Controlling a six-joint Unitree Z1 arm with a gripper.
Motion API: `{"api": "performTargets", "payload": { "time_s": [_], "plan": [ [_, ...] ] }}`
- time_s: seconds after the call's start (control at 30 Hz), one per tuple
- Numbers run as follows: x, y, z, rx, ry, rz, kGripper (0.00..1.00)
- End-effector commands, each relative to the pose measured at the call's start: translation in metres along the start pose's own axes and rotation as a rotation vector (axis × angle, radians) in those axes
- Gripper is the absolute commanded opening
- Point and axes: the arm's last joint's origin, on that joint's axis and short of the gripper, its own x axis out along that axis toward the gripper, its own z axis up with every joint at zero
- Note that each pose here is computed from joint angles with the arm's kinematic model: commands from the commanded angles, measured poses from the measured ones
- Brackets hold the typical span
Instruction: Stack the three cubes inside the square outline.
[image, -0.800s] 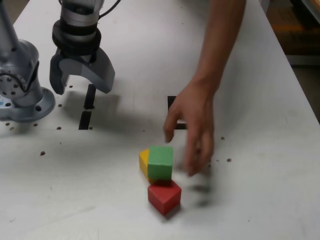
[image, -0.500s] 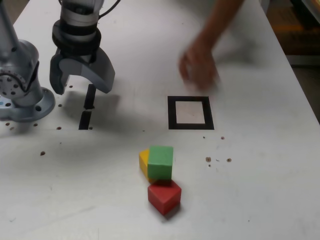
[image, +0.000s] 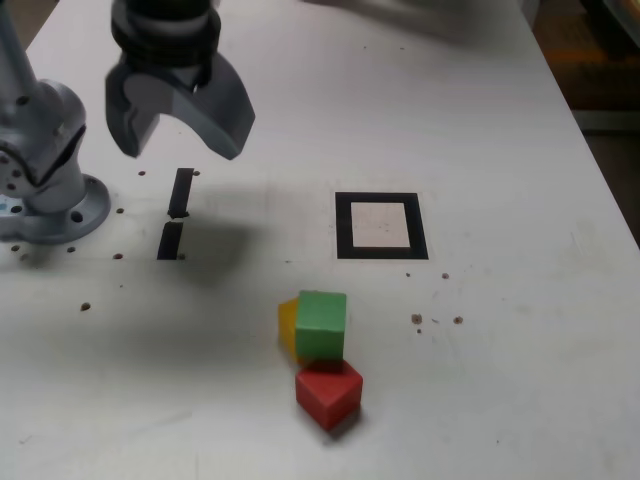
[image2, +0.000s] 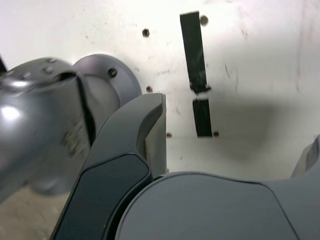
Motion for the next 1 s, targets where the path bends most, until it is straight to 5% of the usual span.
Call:
{"api": "performTargets", "payload": {
  "time_s": [0.0, 0.2, 0.57, 0.97],
  "plan": [
    [-0.045, -0.004, 0.004, 0.011, -0.095, 0.008, 1.00],
    [-0.085, -0.033, 0.007, 0.010, -0.184, 0.002, 1.00],
    [-0.118, -0.091, 0.067, -0.179, -0.242, -0.057, 0.99],
    [-0.094, -0.121, 0.100, -0.336, -0.116, -0.124, 0.99]
  ]
}}
